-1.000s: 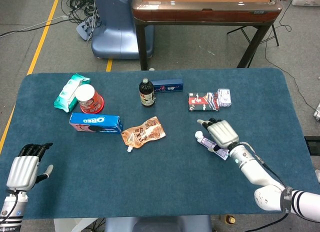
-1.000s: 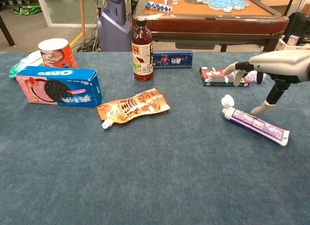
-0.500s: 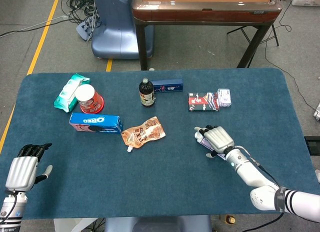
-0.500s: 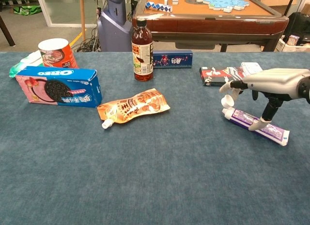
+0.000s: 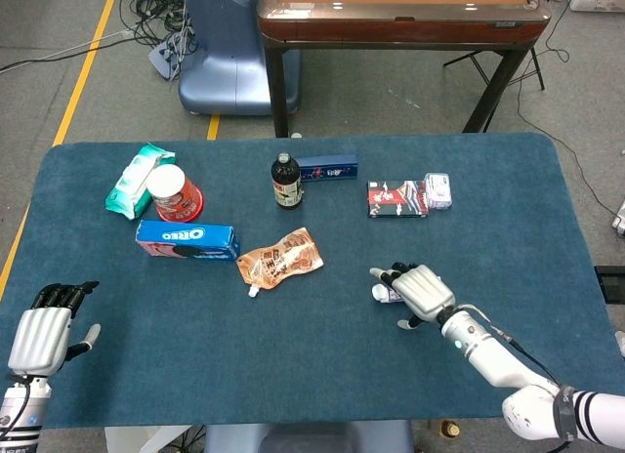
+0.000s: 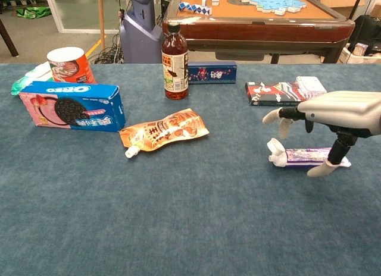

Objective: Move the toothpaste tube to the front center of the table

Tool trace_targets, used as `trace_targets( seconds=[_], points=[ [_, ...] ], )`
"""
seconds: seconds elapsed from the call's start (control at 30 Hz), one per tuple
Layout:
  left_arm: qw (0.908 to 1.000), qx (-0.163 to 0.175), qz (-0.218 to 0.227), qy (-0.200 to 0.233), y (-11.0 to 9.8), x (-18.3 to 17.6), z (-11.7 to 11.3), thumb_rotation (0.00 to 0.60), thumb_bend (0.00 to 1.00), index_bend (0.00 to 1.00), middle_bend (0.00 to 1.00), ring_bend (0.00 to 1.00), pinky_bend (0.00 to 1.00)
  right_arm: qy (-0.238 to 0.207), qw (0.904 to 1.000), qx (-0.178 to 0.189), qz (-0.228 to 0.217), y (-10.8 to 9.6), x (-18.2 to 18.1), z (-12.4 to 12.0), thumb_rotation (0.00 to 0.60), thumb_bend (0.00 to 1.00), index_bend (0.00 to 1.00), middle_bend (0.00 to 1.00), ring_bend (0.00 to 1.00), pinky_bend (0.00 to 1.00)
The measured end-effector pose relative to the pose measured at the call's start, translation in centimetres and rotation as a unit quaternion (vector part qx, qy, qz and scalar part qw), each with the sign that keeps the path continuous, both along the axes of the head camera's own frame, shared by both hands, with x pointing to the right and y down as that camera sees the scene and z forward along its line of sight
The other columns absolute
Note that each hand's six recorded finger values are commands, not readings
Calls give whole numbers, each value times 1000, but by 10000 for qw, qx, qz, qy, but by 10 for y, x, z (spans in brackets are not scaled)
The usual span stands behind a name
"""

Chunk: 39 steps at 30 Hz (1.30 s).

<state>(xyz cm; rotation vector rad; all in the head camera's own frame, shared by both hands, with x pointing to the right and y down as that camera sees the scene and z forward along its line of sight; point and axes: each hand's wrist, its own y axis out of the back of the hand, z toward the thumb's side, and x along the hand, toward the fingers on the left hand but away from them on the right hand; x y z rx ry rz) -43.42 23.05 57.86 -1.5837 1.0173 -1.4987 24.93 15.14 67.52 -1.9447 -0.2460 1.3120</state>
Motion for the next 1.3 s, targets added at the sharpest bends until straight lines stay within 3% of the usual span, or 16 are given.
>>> trace_targets(
  seconds=[0.33, 0.73, 0.87, 1.3],
  points=[
    [10000, 3, -15, 11, 2, -1, -1, 600, 270, 210, 295, 216, 131, 297, 9985, 369, 258, -8, 24, 11, 588, 278, 244, 404, 230, 300],
    [10000, -36, -37, -12, 3, -2, -1, 600, 271, 210, 295, 216, 131, 411, 9971, 568, 293, 1, 32, 25, 589, 282, 321, 391, 231, 300],
    [10000, -43, -24, -8, 2, -2, -1, 600, 270, 210, 295, 216, 131, 445, 9966, 641, 271, 5, 33, 29, 589, 330, 338, 375, 231, 300],
    [10000, -59, -55, -6, 3, -5, -1, 600, 270, 210, 295, 216, 131, 542, 9941, 912, 210, 12, 32, 41, 588, 335, 339, 359, 233, 300]
  ],
)
